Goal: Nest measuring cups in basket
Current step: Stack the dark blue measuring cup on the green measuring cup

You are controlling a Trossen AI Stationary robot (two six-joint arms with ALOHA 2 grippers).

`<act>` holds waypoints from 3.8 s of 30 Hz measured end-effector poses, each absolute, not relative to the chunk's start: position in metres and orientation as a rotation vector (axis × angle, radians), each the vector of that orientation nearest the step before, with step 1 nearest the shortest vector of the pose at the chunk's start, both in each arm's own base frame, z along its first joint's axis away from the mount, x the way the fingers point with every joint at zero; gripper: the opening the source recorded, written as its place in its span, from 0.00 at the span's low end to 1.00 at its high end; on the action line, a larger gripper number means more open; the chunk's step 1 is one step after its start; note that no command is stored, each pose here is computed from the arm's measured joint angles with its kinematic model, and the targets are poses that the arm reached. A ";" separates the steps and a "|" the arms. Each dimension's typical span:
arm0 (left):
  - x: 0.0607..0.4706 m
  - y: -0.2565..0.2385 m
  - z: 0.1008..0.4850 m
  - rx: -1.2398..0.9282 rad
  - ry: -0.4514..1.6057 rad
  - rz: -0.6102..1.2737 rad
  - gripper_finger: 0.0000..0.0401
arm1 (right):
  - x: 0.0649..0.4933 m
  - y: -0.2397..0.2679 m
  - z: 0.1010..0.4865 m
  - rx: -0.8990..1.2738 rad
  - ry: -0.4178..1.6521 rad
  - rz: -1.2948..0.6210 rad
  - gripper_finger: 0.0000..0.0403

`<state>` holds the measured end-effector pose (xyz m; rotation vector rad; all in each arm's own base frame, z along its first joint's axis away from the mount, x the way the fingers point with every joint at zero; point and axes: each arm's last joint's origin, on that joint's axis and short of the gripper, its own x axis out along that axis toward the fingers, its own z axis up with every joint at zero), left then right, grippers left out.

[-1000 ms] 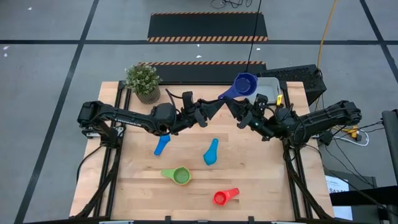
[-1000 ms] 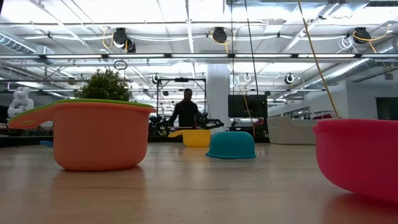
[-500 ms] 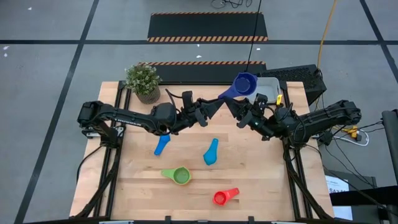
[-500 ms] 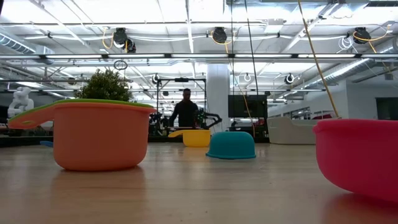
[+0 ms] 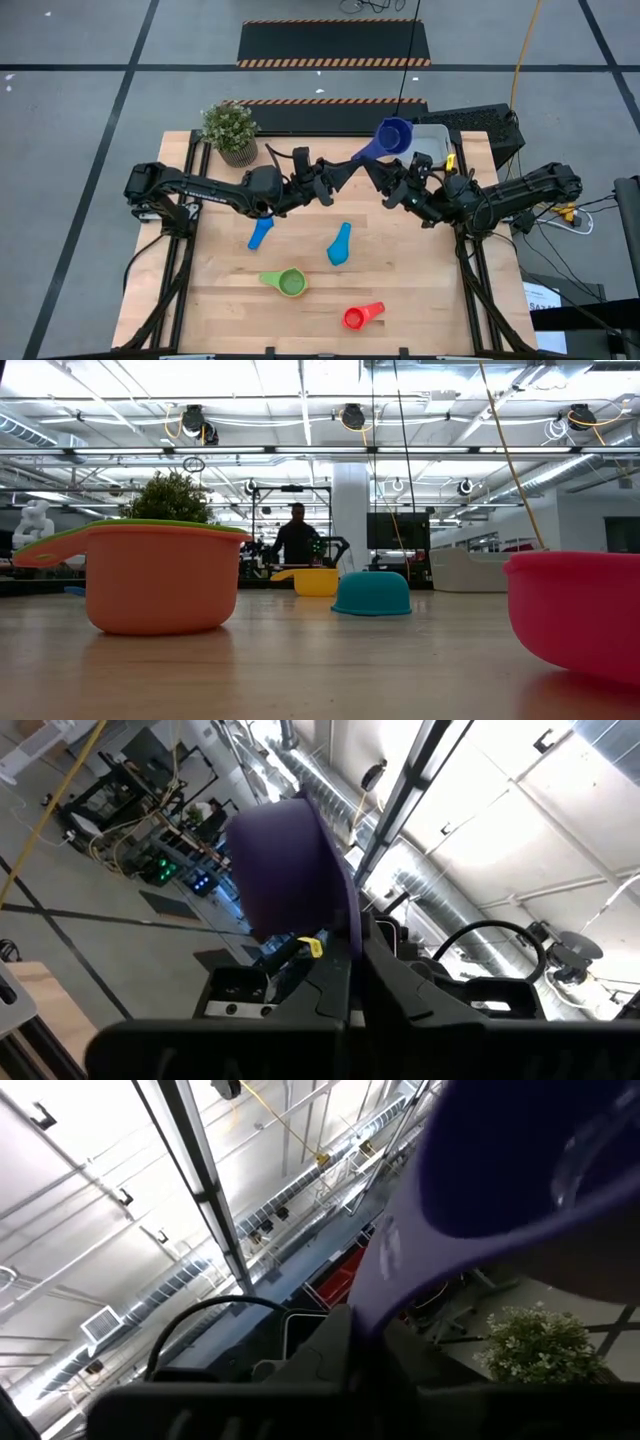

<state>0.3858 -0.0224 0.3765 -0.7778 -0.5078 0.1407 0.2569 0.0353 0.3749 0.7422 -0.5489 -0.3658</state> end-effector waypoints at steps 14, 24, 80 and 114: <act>0.381 -0.027 0.383 -0.776 -0.521 0.128 0.02 | 0.232 0.032 0.389 0.741 -0.530 -0.350 0.40; 0.368 -0.032 0.395 -0.757 -0.478 0.101 0.02 | 0.201 0.035 0.397 0.707 -0.438 -0.336 0.45; 0.201 -0.168 0.403 -0.922 0.414 -0.192 0.02 | 0.135 0.040 0.391 0.602 -0.178 -0.201 0.45; 0.168 -0.130 0.215 -1.460 0.414 -0.177 0.02 | 0.132 0.052 0.388 0.571 -0.136 -0.125 0.45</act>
